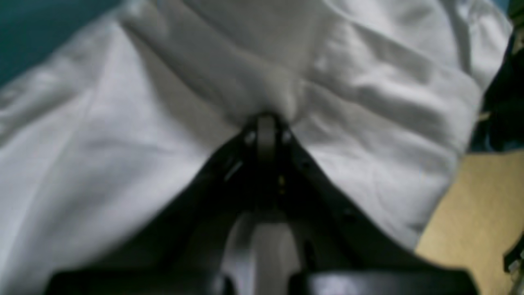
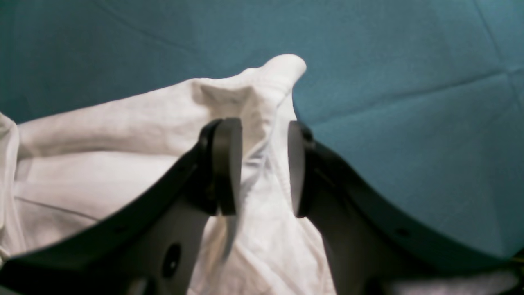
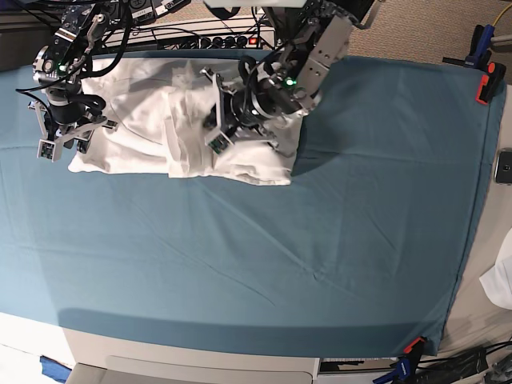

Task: Fold the T-shirt properly
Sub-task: 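Press and tuck the loose folded fabric with the left gripper, then flatten the folded bundle with both grippers pressing on top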

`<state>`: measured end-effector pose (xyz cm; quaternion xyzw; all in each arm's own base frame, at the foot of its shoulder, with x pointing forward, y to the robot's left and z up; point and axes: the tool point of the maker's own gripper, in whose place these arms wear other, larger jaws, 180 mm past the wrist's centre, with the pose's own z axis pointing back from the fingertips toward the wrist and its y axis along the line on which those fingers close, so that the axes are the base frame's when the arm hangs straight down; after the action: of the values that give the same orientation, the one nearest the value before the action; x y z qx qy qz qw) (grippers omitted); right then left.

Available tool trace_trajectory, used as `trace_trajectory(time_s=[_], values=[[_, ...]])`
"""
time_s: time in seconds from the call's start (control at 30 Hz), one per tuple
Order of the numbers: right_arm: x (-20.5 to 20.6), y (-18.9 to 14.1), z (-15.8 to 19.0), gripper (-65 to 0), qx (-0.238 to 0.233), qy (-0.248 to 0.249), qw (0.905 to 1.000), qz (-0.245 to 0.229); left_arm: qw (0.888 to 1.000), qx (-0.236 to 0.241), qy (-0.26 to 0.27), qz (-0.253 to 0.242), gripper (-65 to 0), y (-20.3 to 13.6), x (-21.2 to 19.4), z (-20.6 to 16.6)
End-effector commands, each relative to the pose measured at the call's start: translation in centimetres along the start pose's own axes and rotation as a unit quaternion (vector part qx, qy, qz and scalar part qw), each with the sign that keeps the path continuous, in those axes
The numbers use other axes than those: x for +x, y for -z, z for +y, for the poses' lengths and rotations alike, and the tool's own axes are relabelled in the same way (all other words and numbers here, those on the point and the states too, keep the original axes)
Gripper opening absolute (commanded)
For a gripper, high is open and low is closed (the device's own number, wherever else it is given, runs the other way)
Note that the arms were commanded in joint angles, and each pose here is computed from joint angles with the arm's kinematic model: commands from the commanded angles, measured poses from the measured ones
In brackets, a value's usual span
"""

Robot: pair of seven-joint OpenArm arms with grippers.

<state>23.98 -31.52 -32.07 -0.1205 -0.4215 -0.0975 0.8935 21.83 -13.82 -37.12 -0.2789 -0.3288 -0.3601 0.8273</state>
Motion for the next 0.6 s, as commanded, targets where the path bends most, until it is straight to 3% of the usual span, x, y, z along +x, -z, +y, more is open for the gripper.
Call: trace_trajectory(time_s=[0.0,0.2,0.37,0.57], values=[[1.5,-0.2,-0.4,-45.6,-0.004,-0.003,0.9996,-0.028,1.0,-0.011,0.002,-0.014,-65.0,0.2,1.1,-0.8],[1.6,-0.2,-0.4,-45.6,-0.004,-0.003,0.9996,-0.03,0.997,-0.073,0.01,-0.023,-65.0,0.0,1.9,-4.2],[1.6,-0.2,-0.4,-45.6,-0.004,-0.003,0.9995,-0.031,0.982,-0.173,0.041,-0.056,-65.0,-1.6,3.5,-8.4],[1.6,-0.2,-0.4,-45.6,-0.004,-0.004,0.9995,-0.031,0.974,-0.206,0.059,-0.072,-65.0,-2.3,4.1,-9.6]])
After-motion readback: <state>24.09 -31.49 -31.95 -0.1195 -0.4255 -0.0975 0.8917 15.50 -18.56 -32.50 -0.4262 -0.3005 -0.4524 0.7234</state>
